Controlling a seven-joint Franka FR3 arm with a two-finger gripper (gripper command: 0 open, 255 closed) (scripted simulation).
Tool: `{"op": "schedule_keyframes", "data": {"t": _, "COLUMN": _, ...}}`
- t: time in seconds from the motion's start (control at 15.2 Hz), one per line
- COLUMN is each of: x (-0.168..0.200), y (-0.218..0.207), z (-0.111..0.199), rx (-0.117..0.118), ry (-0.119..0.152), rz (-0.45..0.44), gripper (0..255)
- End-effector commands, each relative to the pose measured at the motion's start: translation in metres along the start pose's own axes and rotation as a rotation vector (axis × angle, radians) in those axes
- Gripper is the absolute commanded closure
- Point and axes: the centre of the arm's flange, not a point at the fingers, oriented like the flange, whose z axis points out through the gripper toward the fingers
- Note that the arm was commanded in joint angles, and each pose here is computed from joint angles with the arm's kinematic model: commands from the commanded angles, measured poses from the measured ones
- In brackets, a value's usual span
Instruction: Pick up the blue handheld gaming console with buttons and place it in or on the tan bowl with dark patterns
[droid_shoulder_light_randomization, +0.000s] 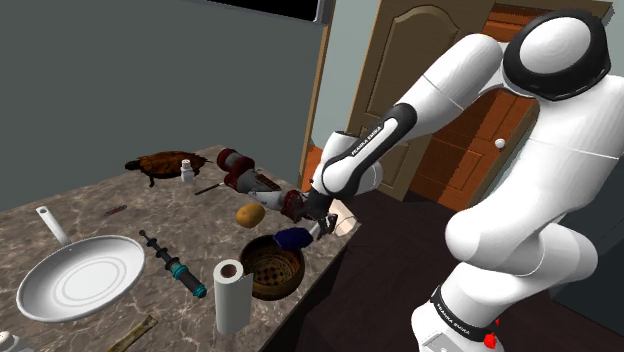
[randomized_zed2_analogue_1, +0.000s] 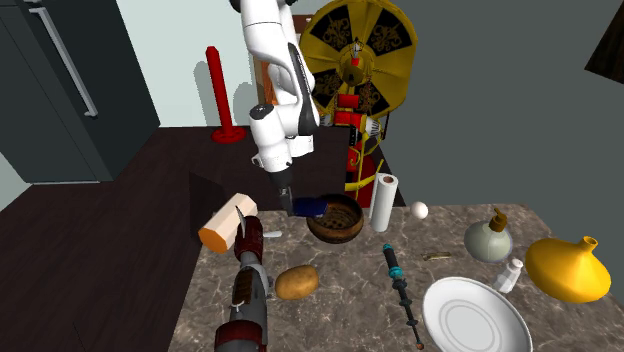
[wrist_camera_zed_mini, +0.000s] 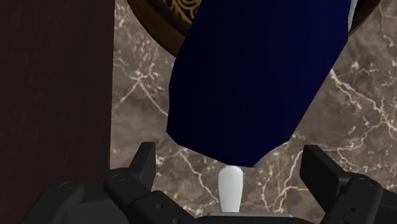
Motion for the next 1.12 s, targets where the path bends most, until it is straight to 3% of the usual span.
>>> {"op": "schedule_keyframes", "data": {"t": 0.0, "x": -0.0002, "y": -0.0002, "z": 0.0082, "rx": 0.0, "ry": 0.001, "rz": -0.002, "gripper": 0}}
{"op": "schedule_keyframes", "data": {"t": 0.53, "x": -0.0003, "y": -0.0002, "z": 0.0081, "rx": 0.0, "ry": 0.001, "rz": -0.002, "gripper": 0}}
{"op": "schedule_keyframes", "data": {"t": 0.59, "x": -0.0003, "y": -0.0002, "z": 0.0081, "rx": 0.0, "ry": 0.001, "rz": -0.002, "gripper": 255}}
{"op": "schedule_keyframes", "data": {"t": 1.06, "x": -0.0003, "y": -0.0002, "z": 0.0081, "rx": 0.0, "ry": 0.001, "rz": -0.002, "gripper": 255}}
